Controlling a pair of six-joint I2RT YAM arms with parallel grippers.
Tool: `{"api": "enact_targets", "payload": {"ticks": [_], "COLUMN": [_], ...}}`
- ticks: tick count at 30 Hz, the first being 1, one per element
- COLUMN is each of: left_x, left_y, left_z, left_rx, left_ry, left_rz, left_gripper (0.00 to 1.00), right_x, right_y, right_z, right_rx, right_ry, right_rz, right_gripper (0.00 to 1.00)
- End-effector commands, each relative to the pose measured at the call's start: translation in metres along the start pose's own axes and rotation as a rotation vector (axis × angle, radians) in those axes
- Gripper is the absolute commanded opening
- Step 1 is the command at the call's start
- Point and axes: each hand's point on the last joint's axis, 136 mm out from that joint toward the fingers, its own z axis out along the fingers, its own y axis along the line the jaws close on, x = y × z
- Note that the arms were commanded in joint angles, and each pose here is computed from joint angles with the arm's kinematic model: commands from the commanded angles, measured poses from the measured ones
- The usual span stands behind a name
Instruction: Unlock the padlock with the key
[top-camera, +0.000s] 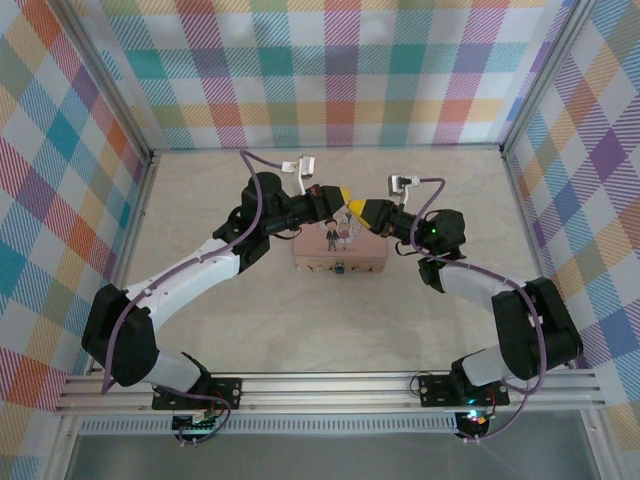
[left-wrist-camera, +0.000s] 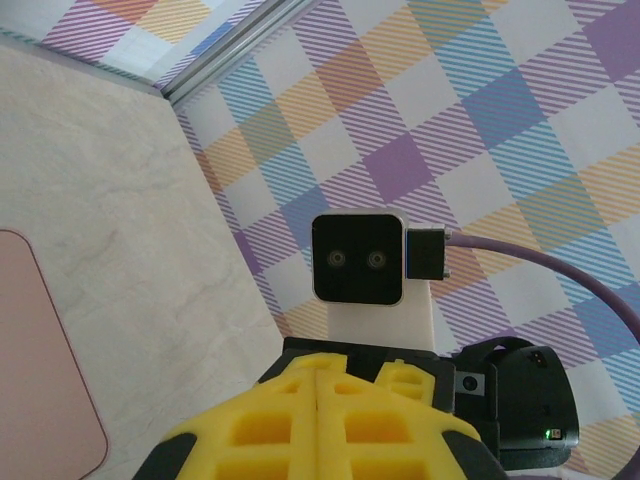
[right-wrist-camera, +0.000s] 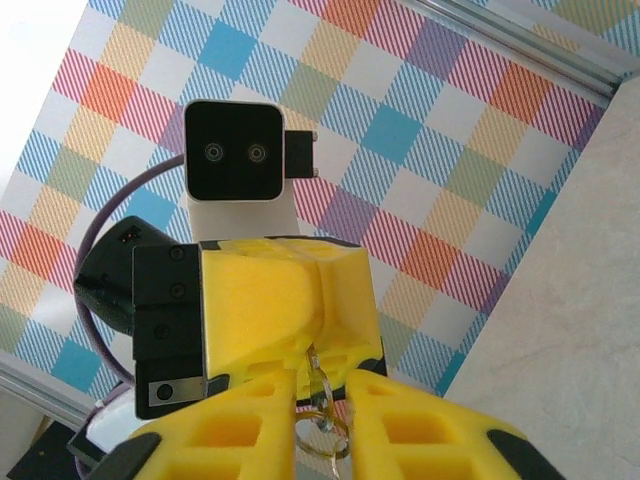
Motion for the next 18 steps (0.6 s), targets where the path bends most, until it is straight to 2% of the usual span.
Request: {"api": "enact_targets", "payload": {"ticks": [1,5,6,7,9,18], "left_x": [-0.0051,-0.0058,-0.0061,-0.0067,-0.0070,-0.0062], "left_y": [-0.0124,-0.0120,-0.0112,-0.0107,-0.0104,-0.0094], "left_z": [-0.0047,-0.0047,-0.0043,-0.0044,-0.0044,-0.0016], "left_rx": [0.030,0.027,0.024,0.022,0.020,0.019], "left_ry": [-0.035,-0.038,-0.040,-0.042,-0.045,-0.038], "left_rz": [0.024,0.028,0.026,0.027,0.028,0.025], "left_gripper": [0.00,0.00,0.00,0.00,0.00,0.00], "right_x": [-0.0031,-0.0035,-0.0029,-0.0030,-0.0034,-0.0035], "right_y": [0.0227,0.0216,0.0211,0.0220,0.0236,0.0222], "right_z": [0.0038,0.0047,0.0051,0.0055,0.0056,0.0060], "right_rx": [-0.064,-0.062,-0.063,-0.067,-0.076,-0.069], "right_ry": [0.006,0.010,0.014,0.016,0.016,0.016], "right_rz": [-0.069,-0.068,-0.065,-0.065,-0.062,-0.061], "right_gripper": [0.14,0.04,0.04,0.09,0.29,0.33]}}
